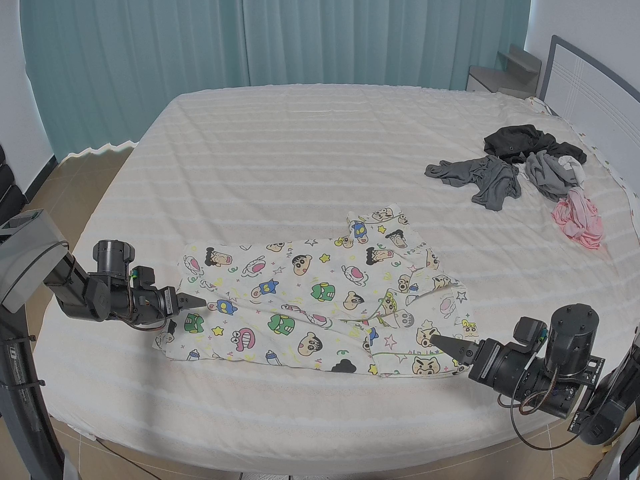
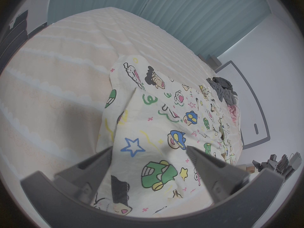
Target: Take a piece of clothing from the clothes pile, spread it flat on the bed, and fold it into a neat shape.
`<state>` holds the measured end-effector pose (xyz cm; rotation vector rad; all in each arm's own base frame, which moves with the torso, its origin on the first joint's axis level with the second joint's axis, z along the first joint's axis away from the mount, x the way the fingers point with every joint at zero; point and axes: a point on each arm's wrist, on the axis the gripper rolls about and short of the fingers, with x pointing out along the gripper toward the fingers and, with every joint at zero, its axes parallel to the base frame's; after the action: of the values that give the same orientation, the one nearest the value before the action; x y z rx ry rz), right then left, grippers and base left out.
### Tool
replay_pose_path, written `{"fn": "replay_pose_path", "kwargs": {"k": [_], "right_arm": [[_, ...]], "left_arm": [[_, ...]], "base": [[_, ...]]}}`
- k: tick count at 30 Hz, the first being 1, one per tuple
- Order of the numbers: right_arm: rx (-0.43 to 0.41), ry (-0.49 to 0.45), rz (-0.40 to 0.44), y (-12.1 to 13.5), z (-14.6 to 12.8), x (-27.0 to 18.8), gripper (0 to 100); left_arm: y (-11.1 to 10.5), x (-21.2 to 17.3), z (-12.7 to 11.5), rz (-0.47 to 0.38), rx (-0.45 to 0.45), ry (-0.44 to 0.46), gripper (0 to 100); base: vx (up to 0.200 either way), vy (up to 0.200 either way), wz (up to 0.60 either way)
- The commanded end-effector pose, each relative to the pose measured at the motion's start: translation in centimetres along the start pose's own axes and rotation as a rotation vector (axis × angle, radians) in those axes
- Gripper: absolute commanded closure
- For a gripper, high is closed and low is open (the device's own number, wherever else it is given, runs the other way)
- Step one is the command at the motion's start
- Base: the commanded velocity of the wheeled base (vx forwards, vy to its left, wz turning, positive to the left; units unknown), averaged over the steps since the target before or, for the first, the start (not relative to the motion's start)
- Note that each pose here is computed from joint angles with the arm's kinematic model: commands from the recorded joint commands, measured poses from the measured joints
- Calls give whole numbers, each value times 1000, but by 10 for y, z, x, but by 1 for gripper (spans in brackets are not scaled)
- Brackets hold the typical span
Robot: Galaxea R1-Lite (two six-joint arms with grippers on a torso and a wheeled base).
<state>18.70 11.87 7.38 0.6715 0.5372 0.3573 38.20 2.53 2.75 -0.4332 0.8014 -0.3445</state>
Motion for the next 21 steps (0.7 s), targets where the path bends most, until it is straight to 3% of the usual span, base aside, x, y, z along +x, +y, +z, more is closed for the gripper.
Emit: {"fn": "replay_pose_path", "kwargs": {"k": [1,21], "right_arm": [[0,3,-3,-1,-1,1,0],[0,3,-3,-1,-1,1,0]], "left_arm": [[1,1,-3,2,-6,11,100],[-6,-35,-12,34,-26,2,100]], "base": [[0,0,0],[0,0,0]]}}
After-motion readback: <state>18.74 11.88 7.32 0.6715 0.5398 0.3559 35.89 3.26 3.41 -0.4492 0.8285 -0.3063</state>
